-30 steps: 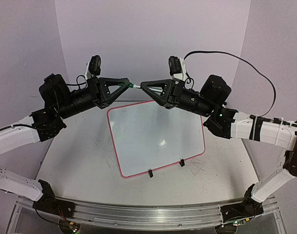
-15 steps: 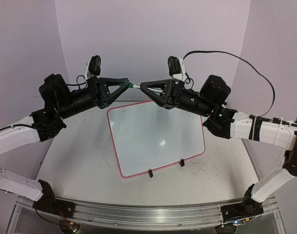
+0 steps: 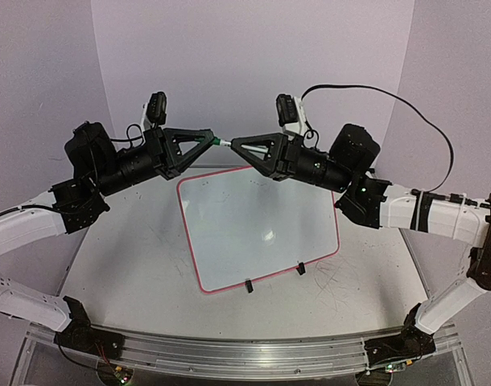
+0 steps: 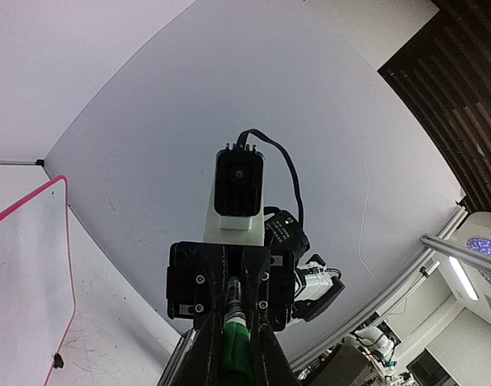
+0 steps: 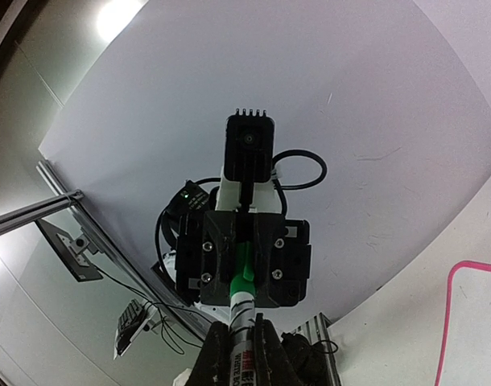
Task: Write a sentence on the whiteboard
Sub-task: Pass from the left arm to the right, then open the whiteboard marker at the center of the board, then place the pen cap at the center of the board.
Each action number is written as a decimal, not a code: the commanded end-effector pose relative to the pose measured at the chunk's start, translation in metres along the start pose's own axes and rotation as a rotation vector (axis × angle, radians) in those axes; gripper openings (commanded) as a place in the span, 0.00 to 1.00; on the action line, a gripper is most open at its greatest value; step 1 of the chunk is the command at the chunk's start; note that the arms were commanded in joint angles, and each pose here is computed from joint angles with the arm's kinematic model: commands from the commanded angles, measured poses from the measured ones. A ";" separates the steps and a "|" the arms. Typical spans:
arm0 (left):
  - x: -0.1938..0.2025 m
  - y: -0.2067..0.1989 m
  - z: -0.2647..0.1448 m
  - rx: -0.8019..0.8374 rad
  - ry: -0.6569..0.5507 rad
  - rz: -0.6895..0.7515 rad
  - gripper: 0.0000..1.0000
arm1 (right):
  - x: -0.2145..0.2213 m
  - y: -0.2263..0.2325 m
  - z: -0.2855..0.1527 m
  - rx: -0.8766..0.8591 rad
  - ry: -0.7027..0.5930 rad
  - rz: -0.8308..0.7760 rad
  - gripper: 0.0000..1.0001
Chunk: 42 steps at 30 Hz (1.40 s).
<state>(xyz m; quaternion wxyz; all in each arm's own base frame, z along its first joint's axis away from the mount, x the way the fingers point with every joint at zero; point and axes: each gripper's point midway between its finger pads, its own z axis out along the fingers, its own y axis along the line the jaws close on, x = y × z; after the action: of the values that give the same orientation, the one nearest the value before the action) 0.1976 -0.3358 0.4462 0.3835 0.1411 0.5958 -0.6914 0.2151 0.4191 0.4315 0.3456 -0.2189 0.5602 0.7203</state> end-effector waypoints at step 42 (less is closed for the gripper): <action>0.100 0.341 -0.217 -1.418 0.230 -0.076 0.00 | -0.117 -0.010 -0.237 1.003 -0.215 -0.662 0.00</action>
<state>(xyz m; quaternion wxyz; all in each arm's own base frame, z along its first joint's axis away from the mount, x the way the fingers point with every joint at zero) 0.2999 -0.1647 0.0918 0.2929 -0.1051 0.9388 -0.1475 0.3004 0.1712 0.4149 0.6357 -0.1212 0.7294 0.2218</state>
